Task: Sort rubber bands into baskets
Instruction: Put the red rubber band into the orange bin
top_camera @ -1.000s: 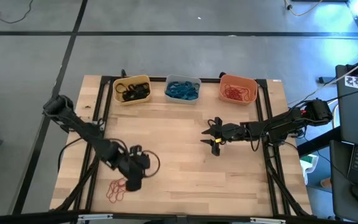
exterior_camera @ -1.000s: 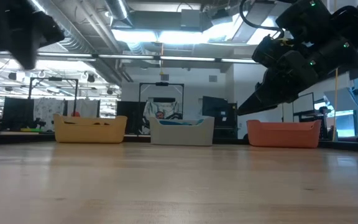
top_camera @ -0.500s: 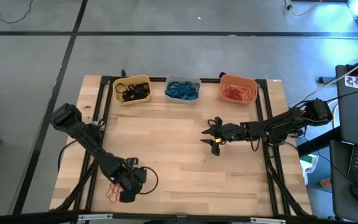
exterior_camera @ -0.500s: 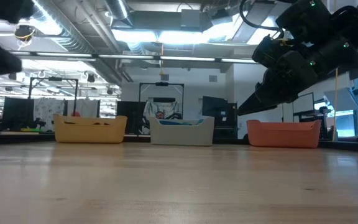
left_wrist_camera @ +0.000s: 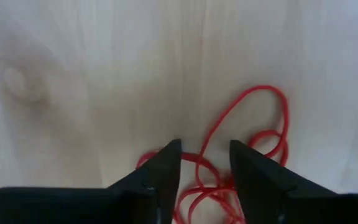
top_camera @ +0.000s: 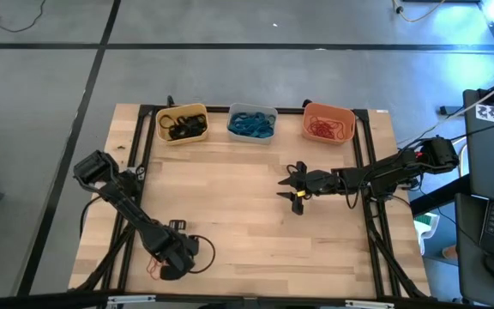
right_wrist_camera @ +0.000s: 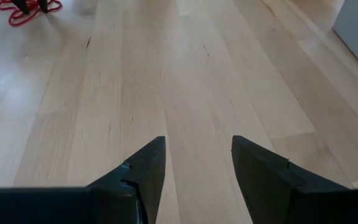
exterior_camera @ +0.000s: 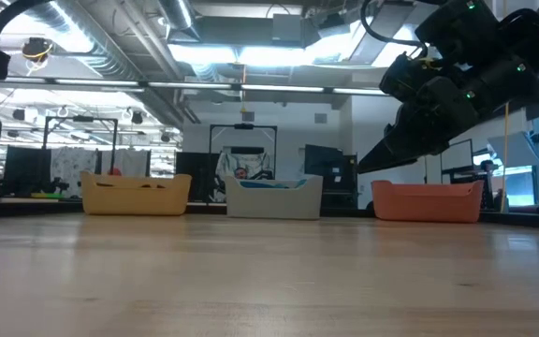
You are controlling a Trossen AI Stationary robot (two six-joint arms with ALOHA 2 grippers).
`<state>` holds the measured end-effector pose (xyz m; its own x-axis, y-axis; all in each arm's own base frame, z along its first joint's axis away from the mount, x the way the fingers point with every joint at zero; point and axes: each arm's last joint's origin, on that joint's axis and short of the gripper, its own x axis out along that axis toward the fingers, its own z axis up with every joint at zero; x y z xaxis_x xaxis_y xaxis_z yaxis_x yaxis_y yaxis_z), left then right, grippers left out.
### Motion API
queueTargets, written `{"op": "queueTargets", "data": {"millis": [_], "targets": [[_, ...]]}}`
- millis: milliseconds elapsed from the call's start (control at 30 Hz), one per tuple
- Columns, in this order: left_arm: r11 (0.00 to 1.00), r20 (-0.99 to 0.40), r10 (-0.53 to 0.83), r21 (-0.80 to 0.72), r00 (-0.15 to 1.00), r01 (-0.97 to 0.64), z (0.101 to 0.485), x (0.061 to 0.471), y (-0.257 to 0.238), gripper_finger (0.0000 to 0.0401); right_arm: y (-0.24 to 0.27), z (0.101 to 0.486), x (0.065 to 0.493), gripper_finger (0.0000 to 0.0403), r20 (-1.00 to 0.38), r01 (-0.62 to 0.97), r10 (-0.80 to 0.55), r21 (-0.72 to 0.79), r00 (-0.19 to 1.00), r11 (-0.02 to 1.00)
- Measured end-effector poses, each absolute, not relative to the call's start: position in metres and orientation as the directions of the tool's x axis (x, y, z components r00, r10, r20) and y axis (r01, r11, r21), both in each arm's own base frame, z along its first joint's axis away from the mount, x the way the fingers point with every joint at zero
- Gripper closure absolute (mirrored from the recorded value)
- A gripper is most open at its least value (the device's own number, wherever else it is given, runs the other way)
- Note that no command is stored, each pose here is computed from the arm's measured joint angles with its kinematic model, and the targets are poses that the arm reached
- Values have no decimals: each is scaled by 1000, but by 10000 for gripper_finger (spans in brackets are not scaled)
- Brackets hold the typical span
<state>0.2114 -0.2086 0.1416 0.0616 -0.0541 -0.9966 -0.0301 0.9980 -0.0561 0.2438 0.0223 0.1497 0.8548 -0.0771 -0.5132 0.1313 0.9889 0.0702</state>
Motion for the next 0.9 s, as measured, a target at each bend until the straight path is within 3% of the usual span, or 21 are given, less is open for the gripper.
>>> {"op": "queueTargets", "data": {"millis": [367,600,900], "targets": [[999,-998,-37,-39,53,-23,141,211,-207,391,22,150,244,220,-513,132,-77,70,855,989],[999,-994,-33,-37,102,-32,149,218,-203,397,22,150,244,220,-513,132,-77,70,855,989],[998,-909,60,54,412,-26,204,238,-185,398,22,151,245,220,-498,130,-76,74,864,989]]}}
